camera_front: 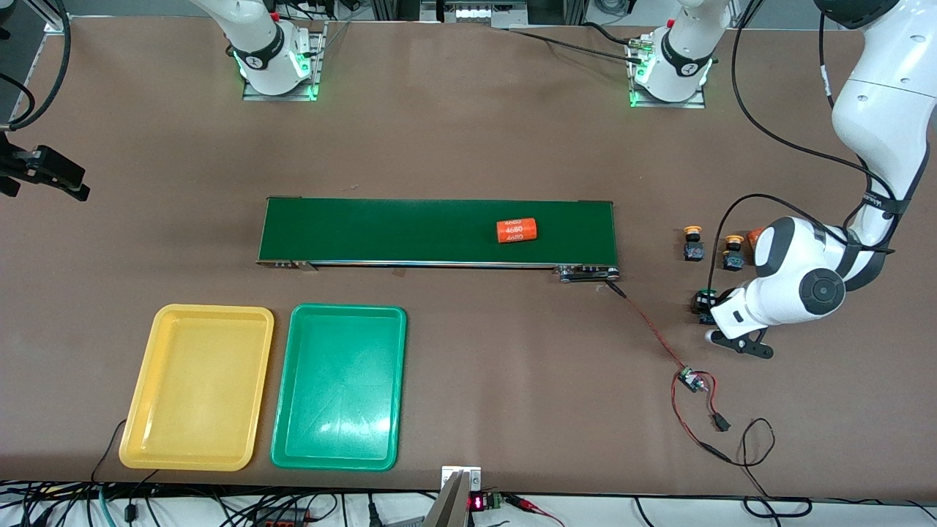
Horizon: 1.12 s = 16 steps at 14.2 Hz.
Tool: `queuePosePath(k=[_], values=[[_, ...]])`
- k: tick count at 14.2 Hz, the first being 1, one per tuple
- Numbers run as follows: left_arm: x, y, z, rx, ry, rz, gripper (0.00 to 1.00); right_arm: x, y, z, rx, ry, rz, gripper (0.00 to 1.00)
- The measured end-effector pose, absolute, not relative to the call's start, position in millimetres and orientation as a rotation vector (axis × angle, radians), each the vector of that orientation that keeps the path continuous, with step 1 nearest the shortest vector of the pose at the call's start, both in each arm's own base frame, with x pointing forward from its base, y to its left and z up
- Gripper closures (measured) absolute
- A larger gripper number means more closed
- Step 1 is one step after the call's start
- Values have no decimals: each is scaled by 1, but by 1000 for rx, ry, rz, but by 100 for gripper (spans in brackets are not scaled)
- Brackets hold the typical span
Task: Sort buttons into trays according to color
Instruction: 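Grasp a green-cap button with the left gripper and lift it, then lower the green-cap button onto the belt end and open the left gripper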
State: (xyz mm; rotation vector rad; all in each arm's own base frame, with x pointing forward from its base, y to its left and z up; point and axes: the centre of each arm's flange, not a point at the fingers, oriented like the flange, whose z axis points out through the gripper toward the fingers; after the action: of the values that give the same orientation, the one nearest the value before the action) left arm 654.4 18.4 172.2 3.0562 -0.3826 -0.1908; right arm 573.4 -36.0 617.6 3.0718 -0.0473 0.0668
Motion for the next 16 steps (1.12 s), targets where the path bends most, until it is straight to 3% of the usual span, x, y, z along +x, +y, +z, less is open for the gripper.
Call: queuePosePath(k=[1,7,11,16], values=[[653,12,174,3056,-356,-212,58,573,-36,618,3072,-47,67,0],[649,-90,254,3062,-201,-217,59,573,-36,618,3072,-48,67,0],[614,-164,290,3102,-15,-386,59,573,-36,619,3072,-50,71,0],[557,-246,279,3094,95,-426,59,573,-37,619,3072,-52,72,0]])
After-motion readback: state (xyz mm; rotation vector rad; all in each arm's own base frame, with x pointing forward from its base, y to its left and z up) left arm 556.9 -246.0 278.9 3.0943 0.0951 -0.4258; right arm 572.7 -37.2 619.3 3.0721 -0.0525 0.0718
